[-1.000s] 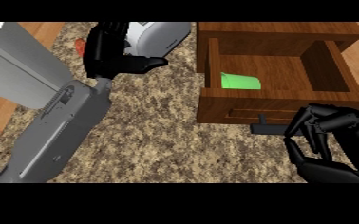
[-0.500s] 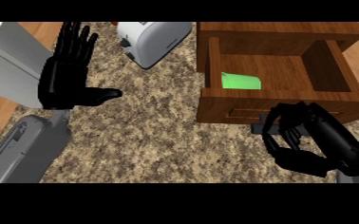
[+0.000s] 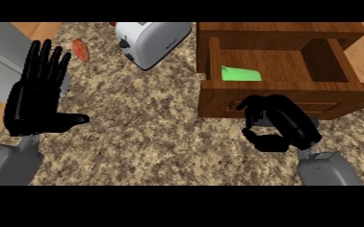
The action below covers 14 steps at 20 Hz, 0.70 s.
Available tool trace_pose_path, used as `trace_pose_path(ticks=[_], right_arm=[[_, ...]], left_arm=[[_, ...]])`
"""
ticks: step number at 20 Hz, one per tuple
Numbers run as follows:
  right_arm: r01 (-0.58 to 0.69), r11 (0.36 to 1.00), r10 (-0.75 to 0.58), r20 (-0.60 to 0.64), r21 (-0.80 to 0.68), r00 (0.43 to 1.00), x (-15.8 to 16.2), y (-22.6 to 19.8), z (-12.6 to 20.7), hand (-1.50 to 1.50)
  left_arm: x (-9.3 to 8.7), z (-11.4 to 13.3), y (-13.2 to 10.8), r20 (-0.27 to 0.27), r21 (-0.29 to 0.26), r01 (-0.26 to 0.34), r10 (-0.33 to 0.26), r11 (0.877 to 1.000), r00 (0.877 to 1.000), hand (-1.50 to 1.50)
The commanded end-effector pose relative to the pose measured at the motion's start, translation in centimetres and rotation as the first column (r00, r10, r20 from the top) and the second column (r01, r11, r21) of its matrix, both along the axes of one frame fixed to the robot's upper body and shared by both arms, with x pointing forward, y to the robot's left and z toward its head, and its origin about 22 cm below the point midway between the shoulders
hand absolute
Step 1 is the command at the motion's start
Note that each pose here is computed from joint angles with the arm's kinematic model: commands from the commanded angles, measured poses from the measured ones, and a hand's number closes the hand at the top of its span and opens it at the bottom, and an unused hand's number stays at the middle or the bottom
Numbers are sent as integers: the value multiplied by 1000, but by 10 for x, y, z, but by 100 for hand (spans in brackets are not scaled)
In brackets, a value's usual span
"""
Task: Pick up the cup, place it into the drawer and close the drawer
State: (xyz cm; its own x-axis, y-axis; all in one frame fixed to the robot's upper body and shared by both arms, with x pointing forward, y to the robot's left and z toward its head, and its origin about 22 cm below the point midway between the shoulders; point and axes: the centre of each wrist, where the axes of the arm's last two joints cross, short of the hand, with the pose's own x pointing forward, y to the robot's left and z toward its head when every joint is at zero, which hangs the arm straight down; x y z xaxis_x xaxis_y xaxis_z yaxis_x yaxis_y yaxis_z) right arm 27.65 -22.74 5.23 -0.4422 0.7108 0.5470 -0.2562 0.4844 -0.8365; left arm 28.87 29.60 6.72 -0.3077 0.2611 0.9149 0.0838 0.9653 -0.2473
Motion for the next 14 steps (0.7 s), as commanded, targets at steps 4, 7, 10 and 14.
trace_pose_path(ticks=[4, 7, 10, 14], right_arm=[[12, 990, -17, -34, -142, 999, 38, 13, -31, -150], [12, 987, -22, -60, -158, 998, 40, 12, -70, -150], [7, 989, -20, -88, -145, 996, 75, 24, -65, -150], [23, 991, -36, -99, -130, 994, 93, 11, -80, -150]], left_arm=[[-19, 7, 27, -17, -3, 1, -1, 1000, 1000, -150], [-19, -2, 32, 9, -2, -11, 11, 1000, 1000, -150], [-6, -3, 43, 8, -28, 1, -1, 1000, 1000, -150], [-26, -13, 48, -5, -21, 18, -18, 1000, 1000, -150]])
